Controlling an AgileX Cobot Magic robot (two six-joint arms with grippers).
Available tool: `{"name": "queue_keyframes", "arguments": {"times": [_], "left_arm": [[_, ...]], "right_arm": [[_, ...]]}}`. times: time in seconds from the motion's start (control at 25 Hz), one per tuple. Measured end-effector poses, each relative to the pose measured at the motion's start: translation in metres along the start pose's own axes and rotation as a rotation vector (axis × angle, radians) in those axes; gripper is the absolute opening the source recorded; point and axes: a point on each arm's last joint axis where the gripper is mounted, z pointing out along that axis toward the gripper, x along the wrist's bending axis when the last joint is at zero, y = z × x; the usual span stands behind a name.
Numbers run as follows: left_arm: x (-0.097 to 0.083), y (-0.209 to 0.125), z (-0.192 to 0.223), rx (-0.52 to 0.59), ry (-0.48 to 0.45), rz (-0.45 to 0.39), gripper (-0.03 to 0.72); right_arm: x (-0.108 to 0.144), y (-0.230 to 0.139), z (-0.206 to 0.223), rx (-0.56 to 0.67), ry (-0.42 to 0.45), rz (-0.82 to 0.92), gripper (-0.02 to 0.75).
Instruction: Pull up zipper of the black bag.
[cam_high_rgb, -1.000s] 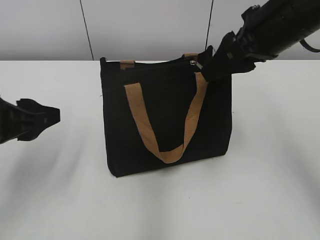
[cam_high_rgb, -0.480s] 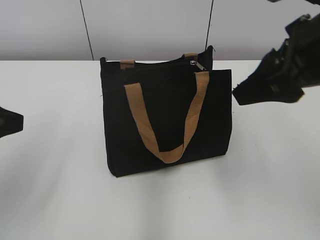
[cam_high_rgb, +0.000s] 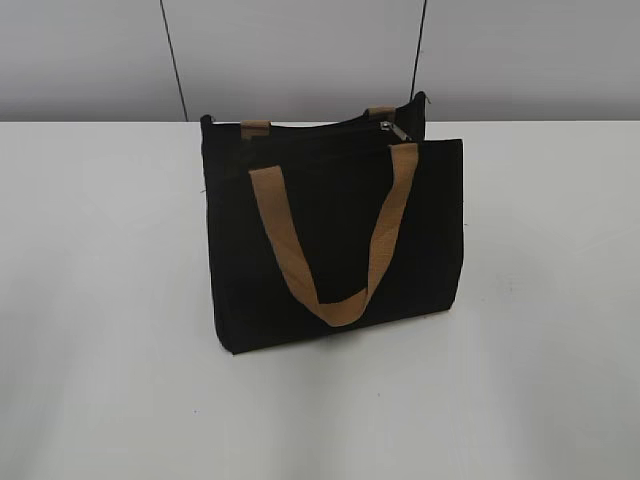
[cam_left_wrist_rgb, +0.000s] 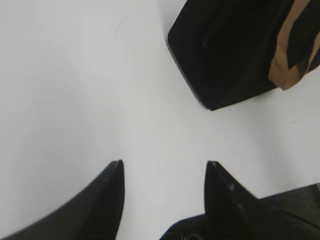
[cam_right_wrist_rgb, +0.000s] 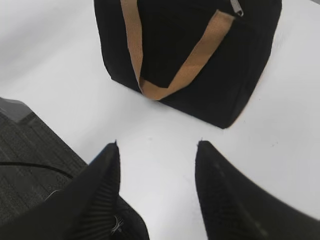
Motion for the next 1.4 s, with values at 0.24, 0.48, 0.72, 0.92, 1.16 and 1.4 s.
{"name": "queue_keyframes", "arguments": {"times": [0.24, 0.48, 0.72, 0.92, 1.16, 1.4], "left_arm": [[0.011, -0.034, -0.040, -0.009, -0.032, 0.007, 0.388], [0.021, -0.062, -0.066, -0.085, -0.054, 0.008, 0.385], [0.026, -0.076, -0.079, -0.186, -0.080, -0.001, 0.384], [0.027, -0.076, -0.080, -0.195, -0.079, 0.028, 0.383], [0.027, -0.075, -0.080, -0.215, -0.075, 0.041, 0.378], [0.025, -0.071, -0.077, -0.263, -0.087, 0.044, 0.372]], "right_arm": [[0.015, -0.046, -0.036, 0.008, -0.103, 0.082, 0.385], [0.022, -0.097, -0.049, 0.033, -0.196, 0.145, 0.385], [0.027, -0.128, -0.060, 0.021, -0.268, 0.161, 0.385], [0.022, -0.135, -0.064, 0.008, -0.349, 0.130, 0.384], [0.018, -0.136, -0.056, -0.022, -0.370, 0.120, 0.384], [0.017, -0.135, -0.055, -0.034, -0.372, 0.119, 0.384]]}}
